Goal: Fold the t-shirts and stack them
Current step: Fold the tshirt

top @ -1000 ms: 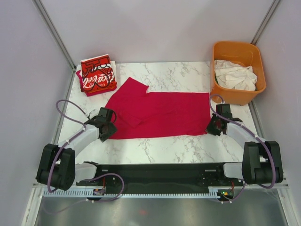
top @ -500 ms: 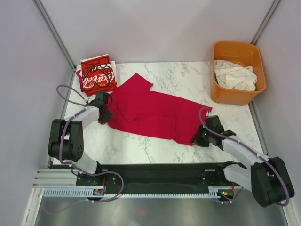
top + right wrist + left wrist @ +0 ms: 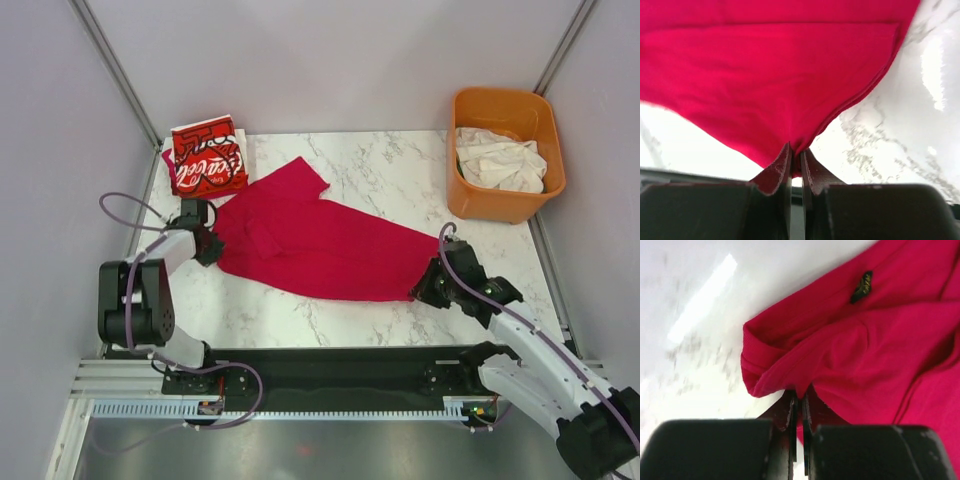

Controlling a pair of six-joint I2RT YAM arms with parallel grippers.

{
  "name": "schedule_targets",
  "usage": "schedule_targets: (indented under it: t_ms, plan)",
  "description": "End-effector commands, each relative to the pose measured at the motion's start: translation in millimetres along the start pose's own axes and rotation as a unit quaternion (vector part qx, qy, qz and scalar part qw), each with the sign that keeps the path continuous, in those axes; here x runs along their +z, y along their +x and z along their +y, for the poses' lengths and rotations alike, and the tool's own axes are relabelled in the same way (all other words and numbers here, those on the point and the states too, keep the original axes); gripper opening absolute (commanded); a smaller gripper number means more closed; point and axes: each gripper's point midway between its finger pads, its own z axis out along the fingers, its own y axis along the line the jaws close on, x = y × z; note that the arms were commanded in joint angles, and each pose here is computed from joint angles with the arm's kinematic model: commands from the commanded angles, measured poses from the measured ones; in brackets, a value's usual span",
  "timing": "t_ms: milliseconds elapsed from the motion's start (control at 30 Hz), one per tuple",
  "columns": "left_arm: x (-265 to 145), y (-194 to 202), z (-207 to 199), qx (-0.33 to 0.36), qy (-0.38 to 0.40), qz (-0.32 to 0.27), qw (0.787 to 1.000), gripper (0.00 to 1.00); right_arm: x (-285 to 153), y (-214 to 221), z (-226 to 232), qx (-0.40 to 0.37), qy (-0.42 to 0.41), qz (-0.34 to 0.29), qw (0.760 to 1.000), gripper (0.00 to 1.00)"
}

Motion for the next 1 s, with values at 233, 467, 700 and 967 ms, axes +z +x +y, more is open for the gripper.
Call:
schedule_targets:
  t_ms: [233, 467, 700, 967]
  plan:
    - [-85.4, 65.0, 23.7, -0.041, 0.121, 0.034, 0.991, 0.02, -3.3, -11.6, -73.6, 0.064, 0.158, -0.060, 0.984, 0.00]
    - [-150.6, 117.3, 1.5, -0.027, 0.235, 0.099, 0.967, 0.06, -40.3, -44.4, -77.2, 0.106, 0.177, -0.153, 0.966, 0.62]
    - [-186.8, 117.0, 17.5, 0.006, 0.244, 0.075, 0.967, 1.00, -61.6, -72.0, -51.3, 0.109, 0.143, -0.190, 0.965, 0.98]
    - [-217.0, 18.6, 5.3, 0.100, 0.173, -0.090, 0.976, 1.00, -52.6, -122.1, 4.9, 0.031, 0.071, -0.210, 0.975, 0.98]
